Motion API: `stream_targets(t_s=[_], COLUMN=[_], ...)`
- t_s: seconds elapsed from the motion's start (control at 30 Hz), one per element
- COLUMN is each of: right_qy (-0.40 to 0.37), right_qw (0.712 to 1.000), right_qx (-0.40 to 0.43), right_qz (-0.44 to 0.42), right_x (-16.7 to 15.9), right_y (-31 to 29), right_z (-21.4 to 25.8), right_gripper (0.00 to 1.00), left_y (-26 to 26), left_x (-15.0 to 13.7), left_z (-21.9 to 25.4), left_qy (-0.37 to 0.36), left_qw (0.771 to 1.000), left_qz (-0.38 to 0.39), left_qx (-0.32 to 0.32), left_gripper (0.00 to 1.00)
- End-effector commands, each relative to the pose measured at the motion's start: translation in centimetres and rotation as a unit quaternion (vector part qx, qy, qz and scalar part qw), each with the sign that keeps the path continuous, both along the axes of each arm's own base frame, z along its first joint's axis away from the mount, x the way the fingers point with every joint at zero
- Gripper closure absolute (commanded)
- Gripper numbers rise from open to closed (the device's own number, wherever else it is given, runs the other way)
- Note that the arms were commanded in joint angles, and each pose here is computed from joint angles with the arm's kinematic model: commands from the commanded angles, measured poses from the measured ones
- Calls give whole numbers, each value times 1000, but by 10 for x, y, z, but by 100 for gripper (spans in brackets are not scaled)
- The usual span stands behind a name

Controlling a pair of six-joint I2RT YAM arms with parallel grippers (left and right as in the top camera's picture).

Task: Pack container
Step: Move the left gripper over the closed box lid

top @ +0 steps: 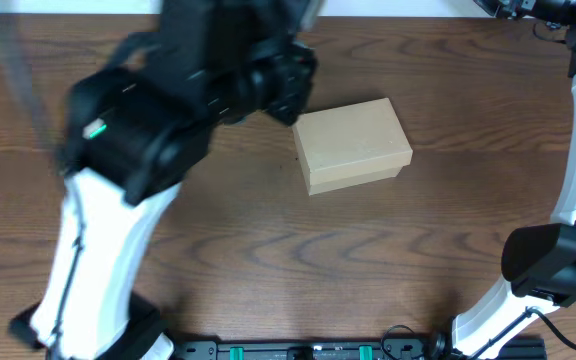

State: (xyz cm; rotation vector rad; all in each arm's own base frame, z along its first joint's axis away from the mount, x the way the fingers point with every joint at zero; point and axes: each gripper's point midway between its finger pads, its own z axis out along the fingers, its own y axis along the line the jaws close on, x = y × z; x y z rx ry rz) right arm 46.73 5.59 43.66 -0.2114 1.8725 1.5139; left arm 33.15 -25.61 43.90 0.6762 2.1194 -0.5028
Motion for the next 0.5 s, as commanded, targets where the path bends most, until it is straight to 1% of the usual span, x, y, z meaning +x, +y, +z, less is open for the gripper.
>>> stream_targets(t_s=[0.0, 0.13, 0.2, 0.47], right_qy=[-29, -29, -29, -28], right_qw=[1000, 999, 999, 996], right_qx=[-7, -8, -8, -8], right_qz=[-9, -33, -46, -89], right_x=[-12, -11, -10, -13], right_y=[-12, -35, -46, -88], right_z=[17, 17, 17, 17], right_gripper=[1, 1, 1, 1], left_y=[-14, -22, -28, -40], left_x=[12, 19, 19, 27], left_z=[-34, -84, -99, -139], left_qy=[39, 110, 134, 184], left_qw=[999, 991, 988, 978], left_qz=[-15, -21, -30, -40], left_qx=[27, 68, 74, 93], left_gripper=[94, 94, 94, 94])
